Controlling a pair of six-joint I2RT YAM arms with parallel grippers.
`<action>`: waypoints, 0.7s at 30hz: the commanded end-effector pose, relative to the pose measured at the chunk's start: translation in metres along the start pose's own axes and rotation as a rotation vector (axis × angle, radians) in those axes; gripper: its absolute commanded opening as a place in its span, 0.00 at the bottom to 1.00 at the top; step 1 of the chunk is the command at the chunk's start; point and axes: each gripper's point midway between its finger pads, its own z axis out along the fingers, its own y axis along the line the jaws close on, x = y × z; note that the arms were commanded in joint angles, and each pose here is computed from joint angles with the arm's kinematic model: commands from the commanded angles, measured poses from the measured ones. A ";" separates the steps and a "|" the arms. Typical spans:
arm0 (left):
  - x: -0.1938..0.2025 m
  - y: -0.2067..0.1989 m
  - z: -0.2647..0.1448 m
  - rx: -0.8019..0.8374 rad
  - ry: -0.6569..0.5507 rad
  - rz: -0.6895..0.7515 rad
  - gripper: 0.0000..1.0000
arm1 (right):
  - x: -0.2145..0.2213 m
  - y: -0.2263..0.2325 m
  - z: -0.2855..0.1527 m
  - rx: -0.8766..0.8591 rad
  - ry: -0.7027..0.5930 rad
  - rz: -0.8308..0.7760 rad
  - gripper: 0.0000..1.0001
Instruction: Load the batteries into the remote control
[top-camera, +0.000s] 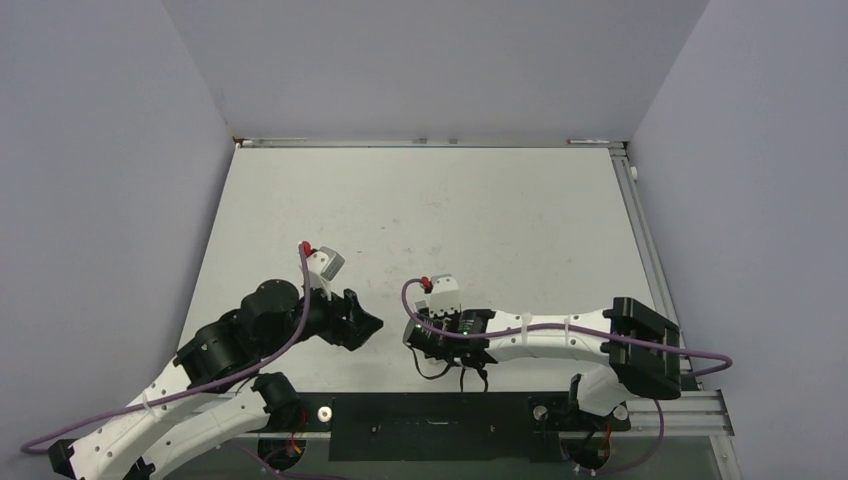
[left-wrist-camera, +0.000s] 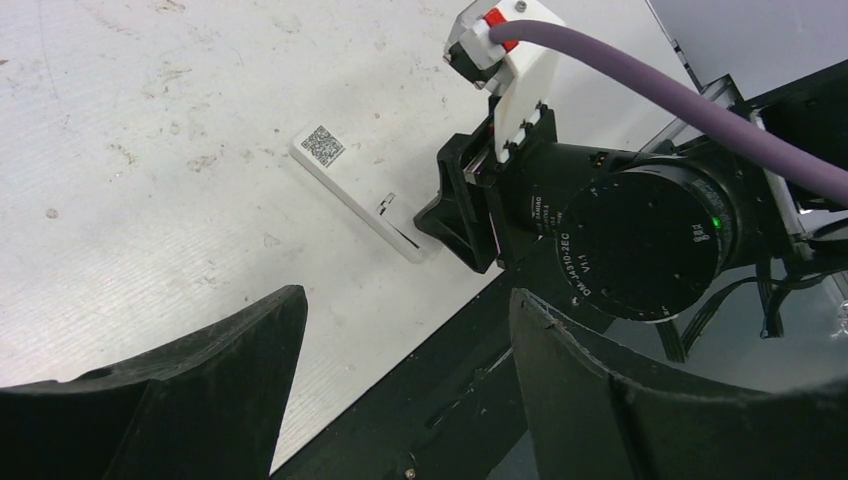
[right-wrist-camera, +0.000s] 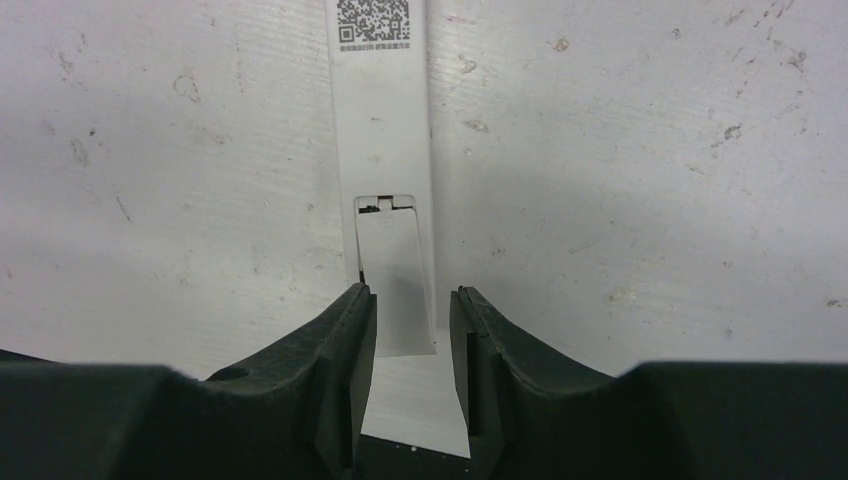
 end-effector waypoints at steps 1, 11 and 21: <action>0.000 0.001 0.007 -0.021 0.018 -0.005 0.71 | -0.009 -0.004 -0.009 -0.018 -0.059 0.031 0.34; 0.001 0.009 0.033 -0.103 0.058 -0.052 0.70 | -0.013 -0.018 -0.020 -0.046 -0.097 0.031 0.34; -0.008 0.005 0.077 -0.130 0.088 -0.093 0.31 | -0.011 -0.027 -0.028 -0.075 -0.116 0.000 0.32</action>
